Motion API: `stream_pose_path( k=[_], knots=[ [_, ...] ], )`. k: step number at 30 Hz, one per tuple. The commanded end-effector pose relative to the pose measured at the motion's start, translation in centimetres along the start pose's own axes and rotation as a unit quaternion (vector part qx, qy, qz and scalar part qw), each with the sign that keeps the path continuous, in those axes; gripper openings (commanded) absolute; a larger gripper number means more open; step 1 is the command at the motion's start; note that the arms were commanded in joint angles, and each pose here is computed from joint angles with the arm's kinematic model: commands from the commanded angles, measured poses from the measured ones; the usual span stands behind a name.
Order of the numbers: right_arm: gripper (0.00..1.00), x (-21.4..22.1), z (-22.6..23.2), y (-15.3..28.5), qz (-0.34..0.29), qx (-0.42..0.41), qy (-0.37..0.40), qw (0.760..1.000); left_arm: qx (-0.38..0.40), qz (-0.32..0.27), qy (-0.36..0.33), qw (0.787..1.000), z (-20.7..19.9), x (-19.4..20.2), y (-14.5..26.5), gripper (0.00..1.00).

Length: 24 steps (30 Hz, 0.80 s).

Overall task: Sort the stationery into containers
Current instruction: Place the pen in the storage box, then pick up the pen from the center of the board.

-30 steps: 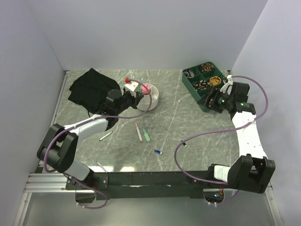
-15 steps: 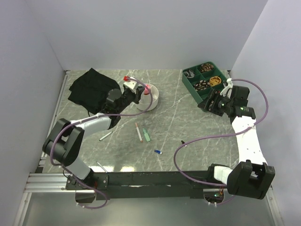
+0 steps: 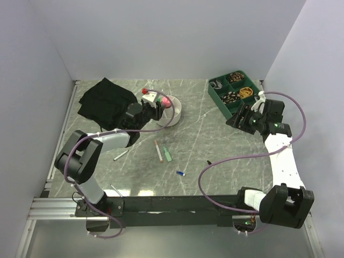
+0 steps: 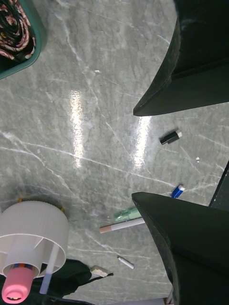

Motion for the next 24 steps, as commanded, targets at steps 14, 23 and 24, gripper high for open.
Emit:
stream_pose_path(
  k=[14,23,24],
  knots=[
    [0.73,-0.1,-0.2,-0.4,-0.011,-0.01,-0.006,1.0,-0.187,0.293,0.194,0.917,-1.1,-0.9,10.1,0.49],
    [0.73,0.0,0.2,-0.6,0.003,-0.03,-0.034,0.999,-0.192,0.38,0.225,0.877,-1.1,3.3,10.3,0.41],
    [0.73,0.0,0.2,-0.7,0.005,-0.034,-0.036,0.999,-0.194,0.383,0.227,0.874,-1.1,3.5,10.2,0.4]
  ],
)
Point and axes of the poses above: each gripper's point midway between its finger pads, its own y axis back along the fingers, its own z axis along the line the jaws close on, x = y × z, the point moved 9 cm from there along y, back along the fingers, and after that the axes turned 4 degrees about y, right-handed, at the moved point
